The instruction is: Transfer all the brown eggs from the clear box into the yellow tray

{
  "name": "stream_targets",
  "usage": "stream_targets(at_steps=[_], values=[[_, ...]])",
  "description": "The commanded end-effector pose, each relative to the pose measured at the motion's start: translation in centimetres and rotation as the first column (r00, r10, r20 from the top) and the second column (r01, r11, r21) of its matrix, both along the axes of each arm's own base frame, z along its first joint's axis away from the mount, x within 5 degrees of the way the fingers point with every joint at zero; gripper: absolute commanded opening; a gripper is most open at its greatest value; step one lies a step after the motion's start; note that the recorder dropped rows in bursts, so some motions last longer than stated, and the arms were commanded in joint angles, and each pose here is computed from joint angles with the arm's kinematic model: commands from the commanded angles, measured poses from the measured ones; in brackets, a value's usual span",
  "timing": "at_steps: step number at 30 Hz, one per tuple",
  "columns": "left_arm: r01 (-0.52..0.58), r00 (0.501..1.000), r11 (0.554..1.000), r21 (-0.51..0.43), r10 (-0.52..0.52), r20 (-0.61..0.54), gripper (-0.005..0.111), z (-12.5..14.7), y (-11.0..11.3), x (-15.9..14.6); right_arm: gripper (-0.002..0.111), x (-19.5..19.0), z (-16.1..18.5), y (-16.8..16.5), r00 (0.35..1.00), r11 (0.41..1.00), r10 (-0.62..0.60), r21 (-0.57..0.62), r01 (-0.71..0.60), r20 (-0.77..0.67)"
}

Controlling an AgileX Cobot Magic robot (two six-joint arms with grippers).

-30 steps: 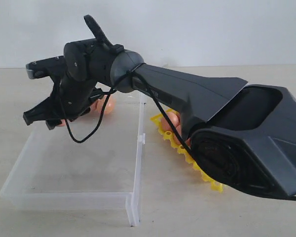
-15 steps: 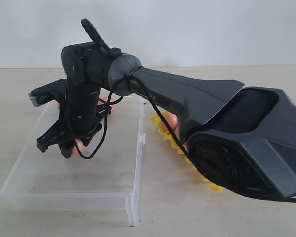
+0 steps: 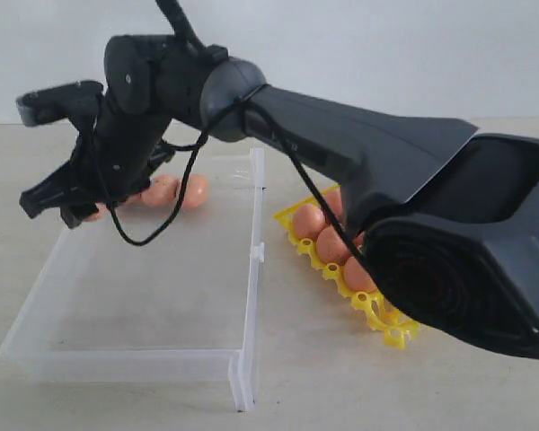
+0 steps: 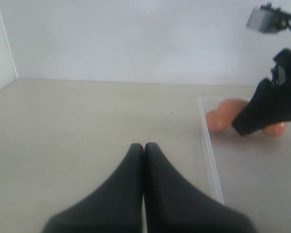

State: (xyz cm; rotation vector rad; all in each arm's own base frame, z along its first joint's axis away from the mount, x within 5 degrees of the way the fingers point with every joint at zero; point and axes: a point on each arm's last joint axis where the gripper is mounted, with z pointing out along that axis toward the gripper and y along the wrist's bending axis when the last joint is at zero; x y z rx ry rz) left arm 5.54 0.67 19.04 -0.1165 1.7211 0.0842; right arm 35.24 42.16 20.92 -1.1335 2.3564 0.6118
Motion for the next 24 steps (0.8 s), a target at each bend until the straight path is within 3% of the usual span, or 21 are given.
stream_targets(at_steps=[1, 7, 10, 14, 24], values=[[0.004, 1.0, 1.0, -0.004, -0.004, 0.009, -0.004, 0.2, 0.0, 0.0, 0.0, -0.3, 4.3, -0.3, 0.989, 0.995, 0.057, 0.071, -0.067, 0.136], [0.004, 1.0, 1.0, -0.004, -0.004, 0.009, -0.004, 0.2, 0.0, 0.0, 0.0, -0.5, 3.8, -2.6, 0.984, 0.996, -0.008, 0.091, -0.008, 0.178], [0.004, 1.0, 1.0, -0.004, -0.004, 0.009, -0.004, 0.2, 0.0, 0.0, 0.0, -2.2, 3.7, -5.4, 0.96, 0.98, -0.122, 0.185, 0.076, 0.25], [0.004, 1.0, 1.0, -0.004, -0.004, 0.009, -0.004, 0.2, 0.0, 0.0, 0.0, -6.0, 3.4, -10.9, 0.892, 0.923, -0.307, 0.334, 0.194, 0.331], [0.004, 1.0, 1.0, -0.004, -0.004, 0.009, -0.004, 0.2, 0.0, 0.0, 0.0, -12.2, 4.9, -26.0, 0.748, 0.83, -0.534, 0.412, 0.375, 0.394]])
